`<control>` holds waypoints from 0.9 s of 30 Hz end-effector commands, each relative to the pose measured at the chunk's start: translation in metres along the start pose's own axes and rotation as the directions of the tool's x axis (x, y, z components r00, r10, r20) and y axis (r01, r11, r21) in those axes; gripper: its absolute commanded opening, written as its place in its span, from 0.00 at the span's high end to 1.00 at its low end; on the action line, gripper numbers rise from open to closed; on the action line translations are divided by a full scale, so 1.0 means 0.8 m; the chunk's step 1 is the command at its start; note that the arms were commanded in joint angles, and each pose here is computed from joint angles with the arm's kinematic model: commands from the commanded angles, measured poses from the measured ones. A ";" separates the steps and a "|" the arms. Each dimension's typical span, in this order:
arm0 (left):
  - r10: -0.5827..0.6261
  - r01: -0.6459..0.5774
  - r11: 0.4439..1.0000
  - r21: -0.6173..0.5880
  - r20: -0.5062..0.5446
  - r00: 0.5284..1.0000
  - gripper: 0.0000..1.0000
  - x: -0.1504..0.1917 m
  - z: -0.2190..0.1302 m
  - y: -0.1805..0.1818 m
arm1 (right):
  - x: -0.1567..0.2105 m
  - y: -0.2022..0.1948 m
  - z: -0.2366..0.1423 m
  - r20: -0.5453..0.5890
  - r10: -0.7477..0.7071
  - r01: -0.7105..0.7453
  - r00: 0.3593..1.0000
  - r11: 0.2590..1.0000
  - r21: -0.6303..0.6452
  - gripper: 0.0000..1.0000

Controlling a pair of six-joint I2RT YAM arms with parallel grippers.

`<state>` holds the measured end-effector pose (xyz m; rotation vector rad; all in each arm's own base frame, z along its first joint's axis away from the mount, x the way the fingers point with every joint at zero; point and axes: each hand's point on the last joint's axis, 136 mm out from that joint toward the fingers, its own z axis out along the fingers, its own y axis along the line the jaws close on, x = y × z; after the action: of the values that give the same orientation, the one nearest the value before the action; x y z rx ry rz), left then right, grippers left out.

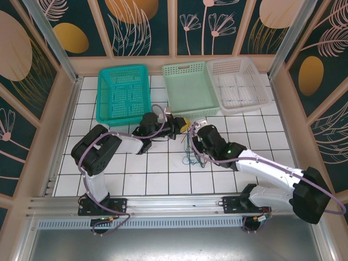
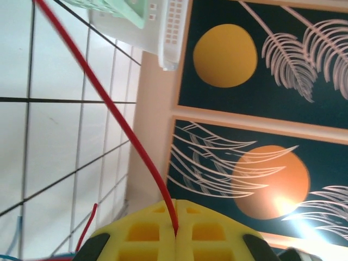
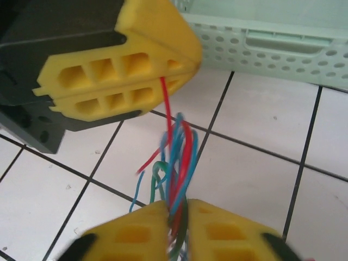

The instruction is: Untangle the cables

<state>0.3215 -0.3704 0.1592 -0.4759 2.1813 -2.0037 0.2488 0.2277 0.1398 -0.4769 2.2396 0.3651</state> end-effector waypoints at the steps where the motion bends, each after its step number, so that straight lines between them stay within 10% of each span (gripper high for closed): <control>1: 0.144 -0.142 0.987 -0.069 0.025 0.989 1.00 -0.009 -0.004 -0.020 | 0.026 -0.022 0.007 -0.065 0.052 -0.048 0.997 0.996 0.069 0.59; 13: 0.386 -0.368 0.897 -0.246 0.027 0.922 1.00 -0.024 -0.010 -0.058 | 0.046 -0.022 0.015 -0.133 0.144 -0.153 0.981 0.986 -0.062 0.26; 27: 0.639 -0.603 0.744 -0.289 0.045 0.768 1.00 -0.023 -0.041 -0.146 | 0.121 -0.055 0.073 -0.413 0.279 -0.261 0.867 0.960 0.102 0.48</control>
<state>0.3446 -0.3524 0.2502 0.0214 2.1862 -1.3862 0.2441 0.1954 0.0230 -0.2619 2.7199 0.4112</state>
